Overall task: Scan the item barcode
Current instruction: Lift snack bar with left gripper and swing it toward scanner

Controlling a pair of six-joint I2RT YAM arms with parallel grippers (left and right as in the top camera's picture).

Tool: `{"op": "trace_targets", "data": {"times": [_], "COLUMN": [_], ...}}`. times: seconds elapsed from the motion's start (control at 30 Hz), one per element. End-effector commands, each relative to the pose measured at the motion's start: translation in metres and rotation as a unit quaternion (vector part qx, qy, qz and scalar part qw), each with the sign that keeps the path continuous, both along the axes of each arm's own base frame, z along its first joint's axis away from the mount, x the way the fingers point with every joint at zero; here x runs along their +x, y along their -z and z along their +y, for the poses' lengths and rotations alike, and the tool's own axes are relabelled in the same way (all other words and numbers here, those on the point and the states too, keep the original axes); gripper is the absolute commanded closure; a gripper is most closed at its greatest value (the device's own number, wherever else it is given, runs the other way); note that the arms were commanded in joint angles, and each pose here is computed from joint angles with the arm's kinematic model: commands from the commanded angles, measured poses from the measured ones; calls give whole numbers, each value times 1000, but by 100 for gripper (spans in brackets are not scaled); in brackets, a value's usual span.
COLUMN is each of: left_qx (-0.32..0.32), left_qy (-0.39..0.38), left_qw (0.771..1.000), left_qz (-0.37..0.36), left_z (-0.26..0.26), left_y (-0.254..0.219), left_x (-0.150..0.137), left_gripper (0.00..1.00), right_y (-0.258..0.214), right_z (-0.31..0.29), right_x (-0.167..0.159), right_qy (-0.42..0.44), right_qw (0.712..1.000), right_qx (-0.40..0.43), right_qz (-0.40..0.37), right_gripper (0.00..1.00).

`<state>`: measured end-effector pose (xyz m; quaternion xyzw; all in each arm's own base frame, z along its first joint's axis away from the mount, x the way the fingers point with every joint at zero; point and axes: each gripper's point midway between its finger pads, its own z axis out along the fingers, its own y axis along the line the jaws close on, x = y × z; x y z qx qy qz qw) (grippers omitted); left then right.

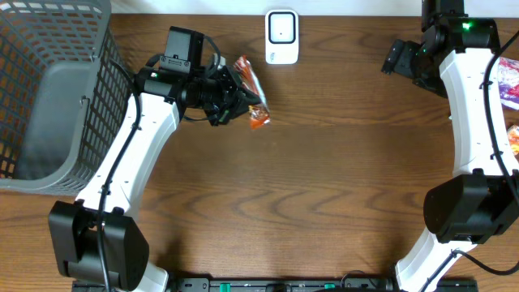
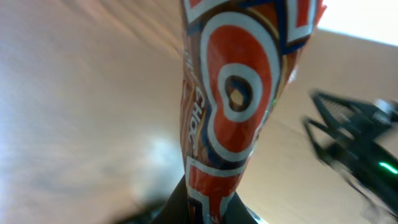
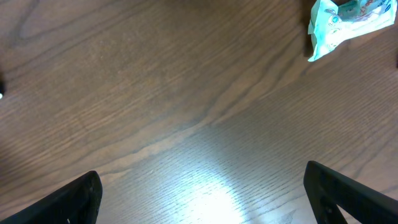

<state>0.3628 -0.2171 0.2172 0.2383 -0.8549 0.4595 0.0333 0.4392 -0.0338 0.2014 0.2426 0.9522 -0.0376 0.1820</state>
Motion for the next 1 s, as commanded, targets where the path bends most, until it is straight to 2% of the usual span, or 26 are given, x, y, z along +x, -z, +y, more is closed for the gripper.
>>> {"op": "trace_targets", "data": {"times": [0.0,0.13,0.33,0.73,0.87,0.97], "left_qx": [-134,-180,-195,-192,-165,-135], "left_qy": [29,38,34,32,13,7], "left_qw": [984,967,956,957,967,980], "left_qz": [114,176,216,215,195,147], "left_z": [-21,-26,-28,-27,-25,-22], "left_y": [-39,-55,-60,-59,-49,-38], "left_x": [-28,-39,-43,-42,-35,-27], "left_gripper": [93,93,93,92,93,92], "right_y": [1,1,1,1,1,1], "right_z": [-1,-1,-1,-1,-1,-1], "right_x": [0,0,0,0,0,0], "right_qy": [6,6,6,6,6,6], "right_qw": [1000,1000,1000,1000,1000,1000], "right_qx": [-7,-7,-7,-7,-7,-7], "right_qz": [1,1,1,1,1,1], "right_gripper": [1,1,1,1,1,1]}}
